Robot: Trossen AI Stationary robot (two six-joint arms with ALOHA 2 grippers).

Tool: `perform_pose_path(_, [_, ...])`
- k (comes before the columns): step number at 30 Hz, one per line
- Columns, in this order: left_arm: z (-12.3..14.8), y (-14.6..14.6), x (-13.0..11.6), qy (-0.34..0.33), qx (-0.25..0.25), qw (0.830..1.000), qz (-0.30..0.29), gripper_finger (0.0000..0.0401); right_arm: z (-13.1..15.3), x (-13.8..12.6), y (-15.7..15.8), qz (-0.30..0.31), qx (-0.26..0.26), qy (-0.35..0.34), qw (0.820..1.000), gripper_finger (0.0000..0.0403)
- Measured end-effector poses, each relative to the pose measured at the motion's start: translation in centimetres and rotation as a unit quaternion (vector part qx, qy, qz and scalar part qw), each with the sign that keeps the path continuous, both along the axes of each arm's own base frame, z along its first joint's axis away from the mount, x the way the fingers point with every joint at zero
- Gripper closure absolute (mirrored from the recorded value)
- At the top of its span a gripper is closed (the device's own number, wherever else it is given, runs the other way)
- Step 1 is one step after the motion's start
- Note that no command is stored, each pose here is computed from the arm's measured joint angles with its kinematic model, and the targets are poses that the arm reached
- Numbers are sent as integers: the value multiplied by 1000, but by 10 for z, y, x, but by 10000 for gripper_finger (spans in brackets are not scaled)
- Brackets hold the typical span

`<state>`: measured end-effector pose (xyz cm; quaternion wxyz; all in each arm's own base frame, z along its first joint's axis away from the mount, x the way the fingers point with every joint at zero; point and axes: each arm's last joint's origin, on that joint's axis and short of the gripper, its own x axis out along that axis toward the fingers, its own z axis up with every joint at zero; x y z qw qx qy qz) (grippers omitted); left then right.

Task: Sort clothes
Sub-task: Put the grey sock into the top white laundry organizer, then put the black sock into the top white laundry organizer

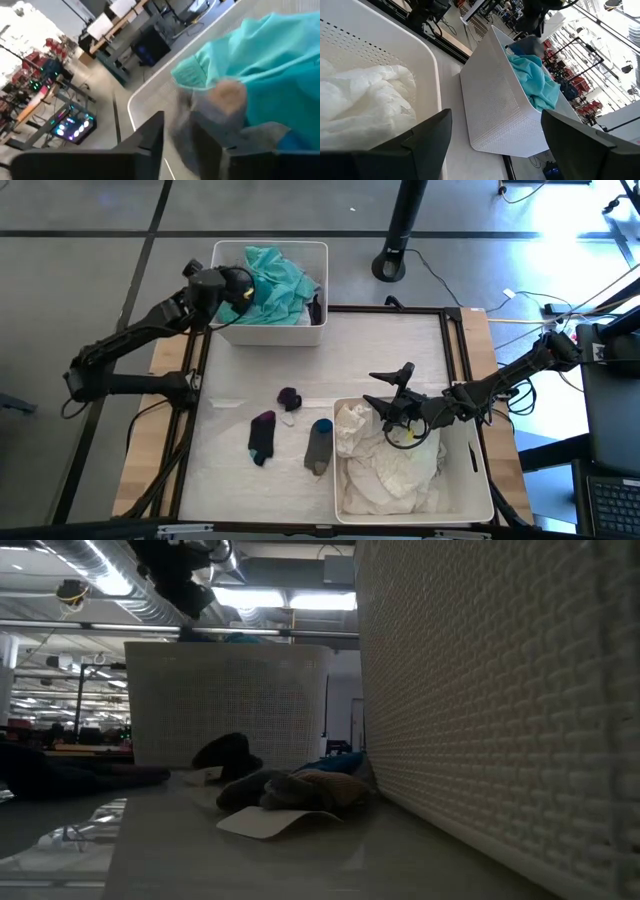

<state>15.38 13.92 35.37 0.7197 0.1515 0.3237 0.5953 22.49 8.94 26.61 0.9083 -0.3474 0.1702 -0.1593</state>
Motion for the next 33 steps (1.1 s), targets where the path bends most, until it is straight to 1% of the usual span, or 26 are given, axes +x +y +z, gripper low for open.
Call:
perform_pose_path(2, [-1,0,-1,-1,-9,1000,5,297,0,0,0,1,0,0,1000,93])
perform_pose_path(5, [8,-5,-2,-15,-13,1000,2,259,0,0,0,1,0,0,1000,93])
perform_pose_path(7, [19,-12,-2,-48,-15,999,-13,238,0,0,0,1,0,0,1000,93])
perform_pose_path(8, [25,-17,-1,-73,-20,996,-36,229,0,0,0,1,0,0,1000,93])
perform_pose_path(9, [30,-22,-1,-105,-31,991,-71,222,0,0,0,1,0,0,1000,93])
perform_pose_path(10, [35,-28,1,-141,-47,982,-114,217,0,0,0,1,0,0,1000,93])
perform_pose_path(11, [39,-34,3,-176,-65,968,-168,212,0,0,0,1,0,0,1000,93])
perform_pose_path(12, [41,-40,5,-202,-88,949,-224,210,0,0,0,1,0,0,1000,93])
perform_pose_path(14, [42,-51,12,-224,-138,907,-329,208,0,0,0,1,0,0,1000,93])
perform_pose_path(15, [40,-57,16,-229,-165,885,-371,208,0,0,0,1,0,0,1000,93])
perform_pose_path(17, [32,-68,24,-229,-214,847,-430,210,0,0,0,1,0,0,1000,93])
perform_pose_path(18, [26,-73,28,-224,-236,832,-449,212,0,0,0,1,0,0,1000,93])
perform_pose_path(19, [19,-78,33,-217,-255,821,-462,213,0,0,0,1,0,0,1000,93])
perform_pose_path(20, [11,-83,37,-204,-272,814,-471,213,0,0,0,1,0,0,1000,93])
perform_pose_path(23, [-16,-97,50,-161,-311,799,-489,213,0,0,0,1,0,0,1000,93])
perform_pose_path(25, [-35,-105,57,-133,-332,793,-493,213,0,0,0,1,0,0,1000,93])
perform_pose_path(26, [-45,-108,60,-119,-342,793,-491,213,0,0,0,1,0,0,1000,93])
perform_pose_path(28, [-65,-114,66,-89,-357,797,-478,215,0,0,0,1,0,0,1000,93])
perform_pose_path(33, [-110,-123,80,-28,-376,806,-456,217,0,0,0,-2,0,0,1000,93])
